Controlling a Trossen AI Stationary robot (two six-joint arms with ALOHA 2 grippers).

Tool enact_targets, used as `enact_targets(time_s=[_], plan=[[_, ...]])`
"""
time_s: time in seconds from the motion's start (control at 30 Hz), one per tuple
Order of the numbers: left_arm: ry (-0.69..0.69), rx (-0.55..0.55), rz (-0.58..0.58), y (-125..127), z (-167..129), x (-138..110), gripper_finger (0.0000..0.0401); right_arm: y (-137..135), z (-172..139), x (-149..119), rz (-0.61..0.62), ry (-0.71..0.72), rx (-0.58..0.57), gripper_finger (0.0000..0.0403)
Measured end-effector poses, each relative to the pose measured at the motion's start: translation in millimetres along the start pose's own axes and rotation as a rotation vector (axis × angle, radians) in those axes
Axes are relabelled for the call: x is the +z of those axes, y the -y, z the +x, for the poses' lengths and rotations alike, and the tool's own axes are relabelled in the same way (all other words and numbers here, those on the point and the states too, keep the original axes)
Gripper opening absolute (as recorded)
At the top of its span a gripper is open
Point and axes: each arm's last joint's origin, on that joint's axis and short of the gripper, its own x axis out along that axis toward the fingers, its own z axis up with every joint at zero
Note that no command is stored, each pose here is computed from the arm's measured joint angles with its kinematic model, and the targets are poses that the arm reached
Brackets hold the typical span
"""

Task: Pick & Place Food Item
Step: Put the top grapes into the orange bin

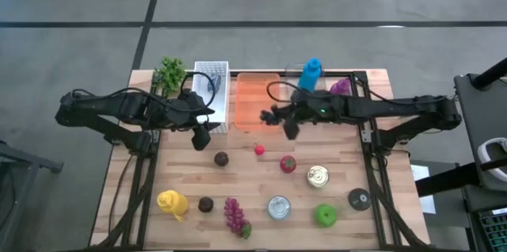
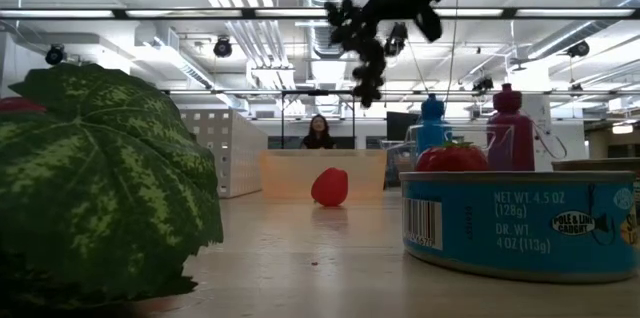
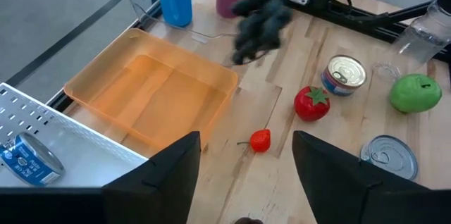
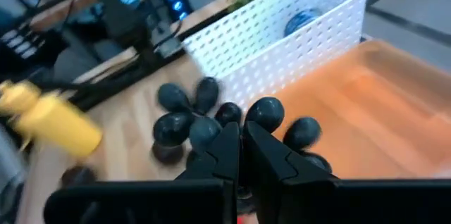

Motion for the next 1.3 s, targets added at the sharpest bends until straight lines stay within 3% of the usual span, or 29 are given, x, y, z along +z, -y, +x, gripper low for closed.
enact_targets(time_s=[0.27, 0.6, 0.8, 1.3], plan=[[-0.002, 0.001, 0.002, -0.1, -0.1, -0.2, 0.023, 35.0, 48.3, 13.6, 0.057, 0.045, -0.112, 0.0013], [-0.002, 0.001, 0.005, -0.2, 0.0, -0.2, 0.0245, 66.0, 97.5, 35.2, -0.054, 0.006, -0.227, 0.0013], [0.003, 0.0, 0.002, -0.1, 0.0, 0.4, 0.0253, 89.7, 121.9, 35.3, -0.15, -0.111, -0.308, 0.0013], [0.003, -0.001, 0.002, -0.1, 0.0, 0.5, 0.0244, 112.8, 125.8, 16.0, -0.224, -0.363, -0.45, 0.0013]])
